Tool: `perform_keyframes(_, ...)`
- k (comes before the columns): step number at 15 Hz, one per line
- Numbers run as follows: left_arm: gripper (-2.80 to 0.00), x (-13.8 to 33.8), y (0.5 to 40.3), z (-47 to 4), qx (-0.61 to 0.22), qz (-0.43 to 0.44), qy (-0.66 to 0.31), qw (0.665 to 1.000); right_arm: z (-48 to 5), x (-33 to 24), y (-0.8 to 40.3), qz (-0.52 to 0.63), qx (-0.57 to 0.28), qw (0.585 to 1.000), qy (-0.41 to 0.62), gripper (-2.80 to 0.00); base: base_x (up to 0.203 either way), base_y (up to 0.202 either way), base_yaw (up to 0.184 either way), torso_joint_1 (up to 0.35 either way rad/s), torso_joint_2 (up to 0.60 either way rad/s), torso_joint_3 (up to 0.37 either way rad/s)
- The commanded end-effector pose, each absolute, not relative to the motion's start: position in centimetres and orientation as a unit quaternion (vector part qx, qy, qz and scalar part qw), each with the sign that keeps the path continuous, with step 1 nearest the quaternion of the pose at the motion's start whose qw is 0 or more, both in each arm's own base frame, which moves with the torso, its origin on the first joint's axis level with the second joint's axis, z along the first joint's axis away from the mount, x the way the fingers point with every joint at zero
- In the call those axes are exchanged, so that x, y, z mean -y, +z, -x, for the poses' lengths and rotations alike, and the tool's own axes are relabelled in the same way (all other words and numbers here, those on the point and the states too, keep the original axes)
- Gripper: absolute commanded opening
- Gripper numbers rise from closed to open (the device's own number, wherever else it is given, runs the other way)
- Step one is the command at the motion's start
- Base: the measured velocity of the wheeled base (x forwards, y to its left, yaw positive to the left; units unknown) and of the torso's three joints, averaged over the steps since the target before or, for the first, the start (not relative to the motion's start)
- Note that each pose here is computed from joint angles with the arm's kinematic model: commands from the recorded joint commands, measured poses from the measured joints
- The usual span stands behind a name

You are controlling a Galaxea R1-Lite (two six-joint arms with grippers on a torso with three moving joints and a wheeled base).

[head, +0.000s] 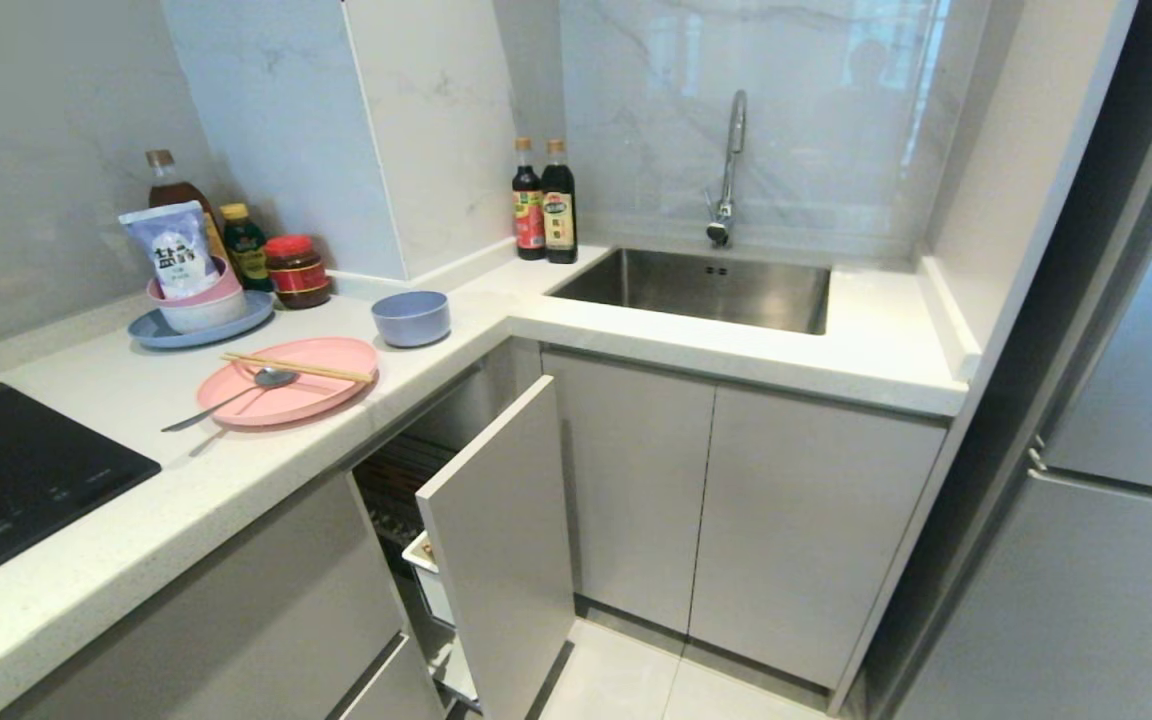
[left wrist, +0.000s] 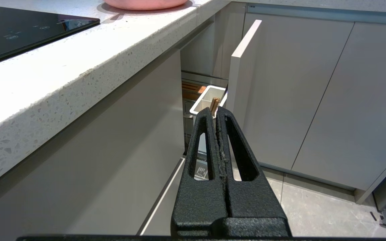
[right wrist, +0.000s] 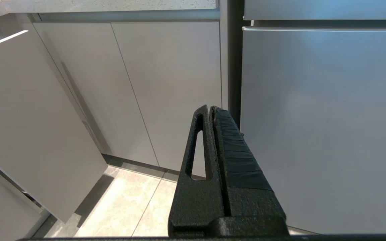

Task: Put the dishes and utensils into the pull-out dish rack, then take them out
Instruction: Open the cupboard

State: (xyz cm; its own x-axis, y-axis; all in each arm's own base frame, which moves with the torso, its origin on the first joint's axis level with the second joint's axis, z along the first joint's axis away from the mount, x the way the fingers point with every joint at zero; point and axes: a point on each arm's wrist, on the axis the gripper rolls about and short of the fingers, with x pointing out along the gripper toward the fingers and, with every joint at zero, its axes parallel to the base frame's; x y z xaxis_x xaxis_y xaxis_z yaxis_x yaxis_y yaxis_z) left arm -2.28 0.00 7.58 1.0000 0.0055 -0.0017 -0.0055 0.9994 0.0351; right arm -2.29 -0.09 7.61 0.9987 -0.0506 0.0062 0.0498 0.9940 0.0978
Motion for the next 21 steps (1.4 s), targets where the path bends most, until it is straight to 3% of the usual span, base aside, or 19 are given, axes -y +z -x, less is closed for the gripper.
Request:
perform_keyframes(1,-2.80,0.0,7.6,2.3,-0.001,-0.018,0.003,1.000,2.3,0.1,7.6,-0.049,0.006,0.998,-0.025,-2.80,0.000,0.000,0.000,0.000,0.00,0.000)
perform_keyframes(10,-2.80,0.0,9.0,2.7,0.022,-0.005,0.008,1.000,2.3,0.1,7.6,-0.049,0.006,0.998,-0.025,-2.80,0.000,0.000,0.000,0.000,0.00,0.000)
perform_keyframes(16,-2.80,0.0,23.3,7.9,0.092,-0.016,0.013,0.996,2.3,0.1,7.6,-0.049,0.007,0.998,-0.025,-2.80,0.000,0.000,0.000,0.000,0.00,0.000)
perform_keyframes(21,-2.80,-0.1,35.4,0.1,0.033,-0.022,0.029,0.999,2.3,0.1,7.6,-0.049,0.007,0.998,-0.025,-2.80,0.000,0.000,0.000,0.000,0.00,0.000)
